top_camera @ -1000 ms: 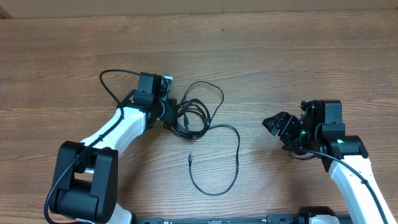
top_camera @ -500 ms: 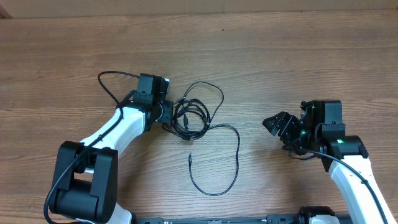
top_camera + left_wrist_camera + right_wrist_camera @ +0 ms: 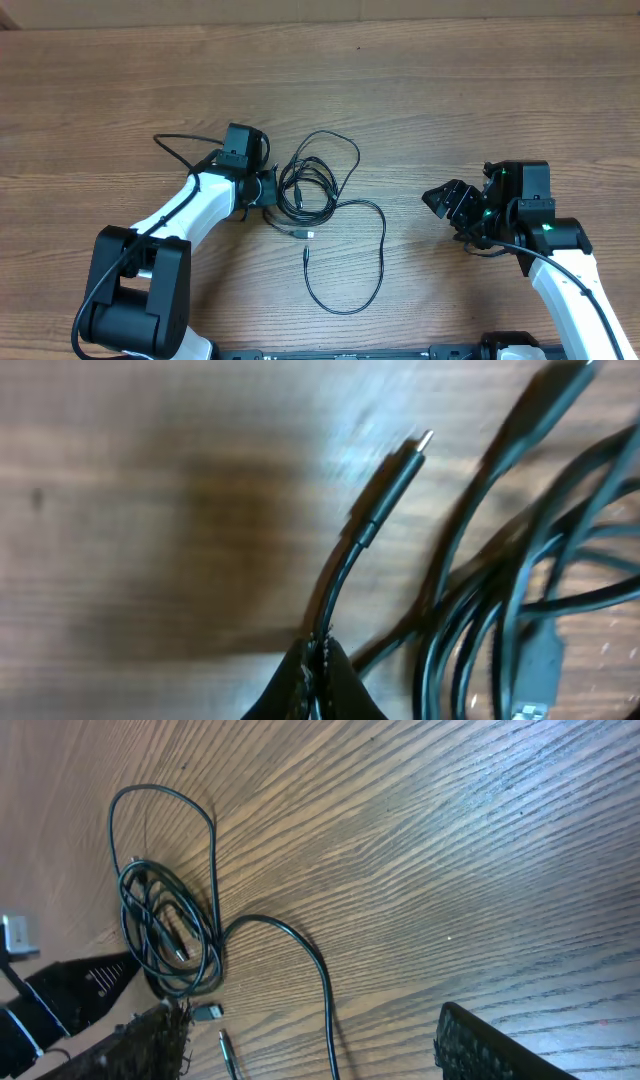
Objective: Untangle cables
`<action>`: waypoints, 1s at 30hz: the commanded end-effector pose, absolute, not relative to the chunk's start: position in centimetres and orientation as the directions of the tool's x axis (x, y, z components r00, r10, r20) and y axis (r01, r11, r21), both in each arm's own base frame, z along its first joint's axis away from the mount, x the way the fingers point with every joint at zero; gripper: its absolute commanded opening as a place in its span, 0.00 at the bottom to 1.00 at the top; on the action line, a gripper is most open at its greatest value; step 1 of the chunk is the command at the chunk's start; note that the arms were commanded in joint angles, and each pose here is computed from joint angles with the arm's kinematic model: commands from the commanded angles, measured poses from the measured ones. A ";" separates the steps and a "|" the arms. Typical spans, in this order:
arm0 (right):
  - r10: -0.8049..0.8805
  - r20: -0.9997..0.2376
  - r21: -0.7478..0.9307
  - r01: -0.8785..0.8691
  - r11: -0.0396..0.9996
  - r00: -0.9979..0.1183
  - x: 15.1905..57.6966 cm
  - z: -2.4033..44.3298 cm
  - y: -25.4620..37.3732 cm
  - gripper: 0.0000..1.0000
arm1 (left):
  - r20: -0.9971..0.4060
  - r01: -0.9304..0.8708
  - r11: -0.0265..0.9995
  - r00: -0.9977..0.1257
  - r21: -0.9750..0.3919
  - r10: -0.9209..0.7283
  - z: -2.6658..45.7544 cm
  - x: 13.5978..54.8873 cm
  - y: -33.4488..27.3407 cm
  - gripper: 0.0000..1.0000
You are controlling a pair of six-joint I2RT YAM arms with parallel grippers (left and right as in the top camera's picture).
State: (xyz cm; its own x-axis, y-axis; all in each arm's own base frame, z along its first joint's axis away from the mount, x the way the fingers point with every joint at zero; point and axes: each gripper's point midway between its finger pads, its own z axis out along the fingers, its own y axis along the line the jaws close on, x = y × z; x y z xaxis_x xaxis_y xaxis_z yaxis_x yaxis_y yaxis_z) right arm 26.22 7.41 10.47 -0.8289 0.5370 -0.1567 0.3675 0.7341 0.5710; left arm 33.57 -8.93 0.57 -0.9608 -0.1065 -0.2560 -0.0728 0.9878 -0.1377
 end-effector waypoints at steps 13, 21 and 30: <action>0.531 -0.165 0.563 0.363 0.742 -0.831 26.1 10.2 7.3 0.77 | -0.038 -0.389 0.921 -0.921 0.016 -0.389 0.4 27.3 -6.1 0.04; 0.531 -0.164 0.563 0.363 0.742 -0.831 26.1 10.2 7.3 0.78 | -0.046 -0.414 0.903 -0.910 0.114 -0.411 0.7 26.2 -4.4 0.04; 0.538 -0.183 0.549 0.368 0.750 -0.823 26.4 10.2 6.9 0.81 | -0.177 -0.411 0.897 -0.906 0.161 -0.384 4.7 26.6 -1.8 0.04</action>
State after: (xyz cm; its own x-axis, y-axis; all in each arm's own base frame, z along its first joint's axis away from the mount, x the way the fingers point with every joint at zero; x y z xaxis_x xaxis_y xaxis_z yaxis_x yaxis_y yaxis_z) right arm 26.34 7.29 10.47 -0.8261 0.5390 -0.1644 0.3677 0.7367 0.5676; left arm 25.40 -2.91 2.20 -0.9051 -0.4190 -0.0731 -0.4253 0.8911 0.1582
